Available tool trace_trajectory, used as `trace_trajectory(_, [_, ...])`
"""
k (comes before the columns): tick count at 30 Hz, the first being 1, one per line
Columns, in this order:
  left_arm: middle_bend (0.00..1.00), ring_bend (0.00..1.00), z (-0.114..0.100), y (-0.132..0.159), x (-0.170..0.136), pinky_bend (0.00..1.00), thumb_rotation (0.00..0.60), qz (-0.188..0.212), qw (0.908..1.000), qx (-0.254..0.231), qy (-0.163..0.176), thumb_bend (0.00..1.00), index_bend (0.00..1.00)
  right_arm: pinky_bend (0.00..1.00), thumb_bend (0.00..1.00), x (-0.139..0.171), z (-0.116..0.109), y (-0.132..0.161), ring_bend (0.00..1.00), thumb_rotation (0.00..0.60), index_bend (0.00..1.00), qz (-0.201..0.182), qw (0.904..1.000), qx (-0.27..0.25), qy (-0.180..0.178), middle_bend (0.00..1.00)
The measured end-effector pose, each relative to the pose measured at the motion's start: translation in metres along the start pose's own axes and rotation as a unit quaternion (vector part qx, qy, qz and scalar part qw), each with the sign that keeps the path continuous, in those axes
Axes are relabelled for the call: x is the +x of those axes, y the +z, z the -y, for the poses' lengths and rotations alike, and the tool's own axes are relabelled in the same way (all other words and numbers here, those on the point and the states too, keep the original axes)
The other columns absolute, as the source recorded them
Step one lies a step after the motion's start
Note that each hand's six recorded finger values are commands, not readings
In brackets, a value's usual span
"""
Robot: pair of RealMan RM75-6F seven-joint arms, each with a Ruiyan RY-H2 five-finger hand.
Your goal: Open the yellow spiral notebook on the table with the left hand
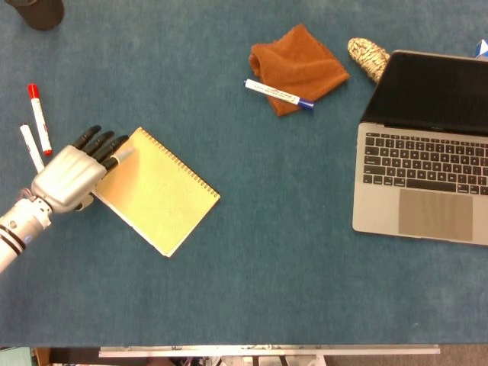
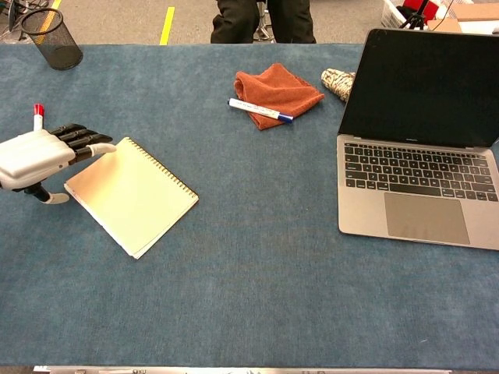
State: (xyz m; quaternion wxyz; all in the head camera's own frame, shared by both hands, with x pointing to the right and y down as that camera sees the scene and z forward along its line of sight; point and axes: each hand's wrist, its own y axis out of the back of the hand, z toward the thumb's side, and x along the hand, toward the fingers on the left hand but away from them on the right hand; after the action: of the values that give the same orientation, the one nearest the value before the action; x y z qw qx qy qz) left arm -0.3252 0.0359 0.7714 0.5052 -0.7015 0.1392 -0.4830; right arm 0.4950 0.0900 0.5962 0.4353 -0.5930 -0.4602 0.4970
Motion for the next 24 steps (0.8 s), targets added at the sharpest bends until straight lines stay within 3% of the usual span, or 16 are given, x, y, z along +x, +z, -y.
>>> trace_trajectory(10, [0.02, 0.0, -0.005, -0.007, 0.023, 0.0, 0.6, -0.015, 0.9994, -0.031, 0.008, 0.17, 0.04, 0.18, 0.19, 0.0, 0.001, -0.001, 0.1, 0.6, 0.16, 0.003, 1.0, -0.001, 0.001, 0.21])
trace_trajectory(24, [0.02, 0.0, -0.039, 0.003, 0.065, 0.0, 0.6, -0.014, 0.9968, -0.066, 0.042, 0.17, 0.04, 0.18, 0.19, 0.007, -0.001, -0.011, 0.1, 0.6, 0.16, 0.016, 0.9998, -0.005, -0.005, 0.21])
